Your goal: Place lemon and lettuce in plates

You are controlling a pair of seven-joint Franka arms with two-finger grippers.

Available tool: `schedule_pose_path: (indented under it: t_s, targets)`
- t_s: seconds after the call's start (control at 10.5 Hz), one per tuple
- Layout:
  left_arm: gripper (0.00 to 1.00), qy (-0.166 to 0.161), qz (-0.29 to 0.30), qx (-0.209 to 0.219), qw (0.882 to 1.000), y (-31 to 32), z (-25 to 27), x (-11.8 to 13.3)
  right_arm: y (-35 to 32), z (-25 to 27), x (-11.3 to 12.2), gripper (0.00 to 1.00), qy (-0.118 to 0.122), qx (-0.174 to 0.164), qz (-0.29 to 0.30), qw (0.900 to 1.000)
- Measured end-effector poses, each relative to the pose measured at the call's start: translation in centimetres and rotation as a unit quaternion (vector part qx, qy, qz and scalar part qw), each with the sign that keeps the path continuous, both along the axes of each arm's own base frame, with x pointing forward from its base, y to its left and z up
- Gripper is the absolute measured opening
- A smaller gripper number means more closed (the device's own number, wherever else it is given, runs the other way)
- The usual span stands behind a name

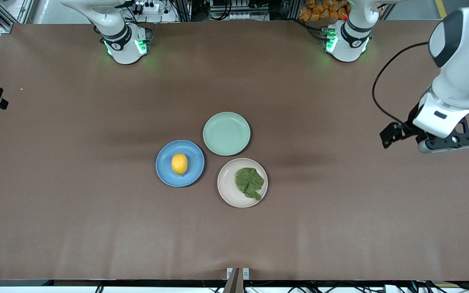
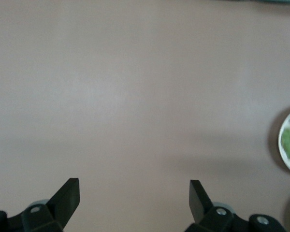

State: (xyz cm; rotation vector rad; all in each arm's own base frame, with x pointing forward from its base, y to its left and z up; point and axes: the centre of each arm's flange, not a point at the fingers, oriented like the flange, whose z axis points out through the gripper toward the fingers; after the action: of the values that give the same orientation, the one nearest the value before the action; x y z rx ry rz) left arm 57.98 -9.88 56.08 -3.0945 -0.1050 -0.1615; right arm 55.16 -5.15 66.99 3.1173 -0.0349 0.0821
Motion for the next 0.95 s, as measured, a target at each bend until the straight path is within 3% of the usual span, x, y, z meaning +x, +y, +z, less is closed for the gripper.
schedule_pose_path:
  t_s: [0.38, 0.95]
  targets:
    - [1.0, 0.042, -0.034, -0.002, 0.999, 0.5, 6.1, -2.5, 0.5, 0.0, 0.0, 1.0, 0.001, 0.0, 0.005, 1.0]
    - [1.0, 0.044, -0.05, 0.002, 0.998, 0.8, 9.1, -4.2, 1.0, -0.3, 0.2, 1.0, 0.004, 0.0, 0.011, 1.0]
